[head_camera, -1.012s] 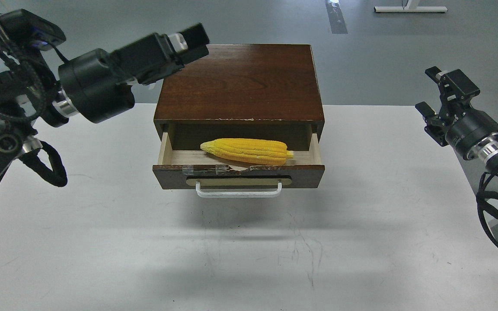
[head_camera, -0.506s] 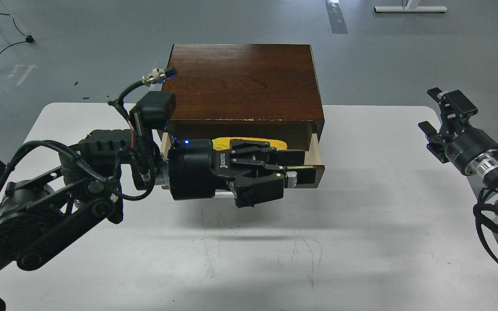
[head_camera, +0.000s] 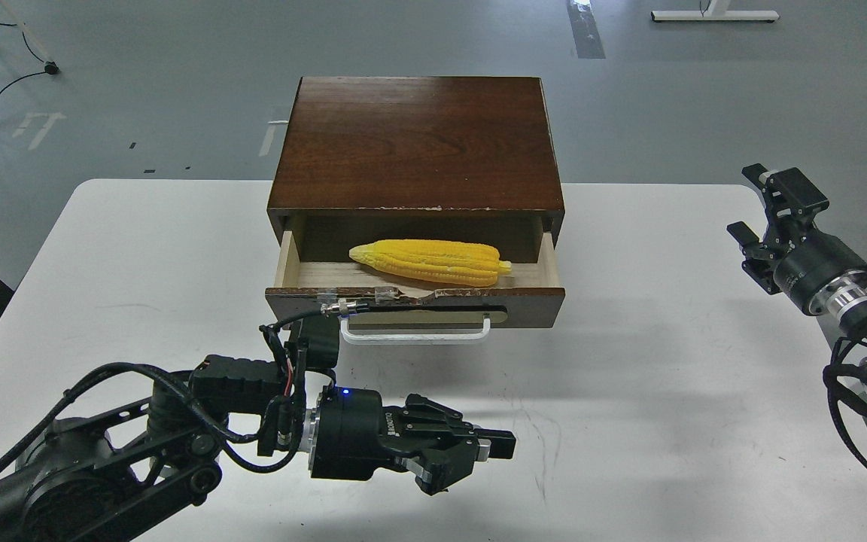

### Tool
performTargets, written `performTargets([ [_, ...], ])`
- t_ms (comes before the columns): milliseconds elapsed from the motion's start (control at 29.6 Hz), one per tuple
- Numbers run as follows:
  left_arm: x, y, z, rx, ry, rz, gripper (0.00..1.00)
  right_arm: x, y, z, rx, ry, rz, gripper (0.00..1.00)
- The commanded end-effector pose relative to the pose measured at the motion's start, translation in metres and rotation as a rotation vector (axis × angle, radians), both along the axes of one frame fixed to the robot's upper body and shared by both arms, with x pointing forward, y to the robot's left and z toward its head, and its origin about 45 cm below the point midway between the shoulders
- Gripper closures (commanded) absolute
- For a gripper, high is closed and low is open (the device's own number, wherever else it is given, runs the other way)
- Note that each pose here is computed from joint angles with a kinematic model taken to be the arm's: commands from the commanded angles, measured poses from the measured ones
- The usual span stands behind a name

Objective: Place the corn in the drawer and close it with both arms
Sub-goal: 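Bring the left gripper up against the drawer front below the handle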

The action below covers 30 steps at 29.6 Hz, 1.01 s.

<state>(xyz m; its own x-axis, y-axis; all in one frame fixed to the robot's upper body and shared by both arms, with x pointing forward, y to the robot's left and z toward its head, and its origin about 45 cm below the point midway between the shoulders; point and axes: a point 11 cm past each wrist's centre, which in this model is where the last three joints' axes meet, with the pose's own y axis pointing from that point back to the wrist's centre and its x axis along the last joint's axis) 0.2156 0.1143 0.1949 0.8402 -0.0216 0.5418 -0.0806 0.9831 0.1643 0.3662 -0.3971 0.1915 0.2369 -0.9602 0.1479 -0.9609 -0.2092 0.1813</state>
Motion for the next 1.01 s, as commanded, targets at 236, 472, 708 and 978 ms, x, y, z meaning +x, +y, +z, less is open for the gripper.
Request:
performTargets([
  [236,0.026,0.027,-0.014,-0.09,0.189,0.192,1.0,-0.002,0.0,-0.003,0.001,0.008,-0.001,0.01],
  [472,0.042,0.043,-0.023,-0.094,0.209,0.288,1.0,-0.003,0.005,-0.006,0.011,0.012,0.006,0.01],
  [708,0.047,0.05,-0.025,-0.102,0.218,0.338,1.0,-0.002,0.006,-0.007,0.014,0.013,0.009,0.01],
  [978,0.045,0.051,-0.027,-0.103,0.227,0.342,1.0,-0.002,0.006,-0.007,0.014,0.013,0.009,0.01],
])
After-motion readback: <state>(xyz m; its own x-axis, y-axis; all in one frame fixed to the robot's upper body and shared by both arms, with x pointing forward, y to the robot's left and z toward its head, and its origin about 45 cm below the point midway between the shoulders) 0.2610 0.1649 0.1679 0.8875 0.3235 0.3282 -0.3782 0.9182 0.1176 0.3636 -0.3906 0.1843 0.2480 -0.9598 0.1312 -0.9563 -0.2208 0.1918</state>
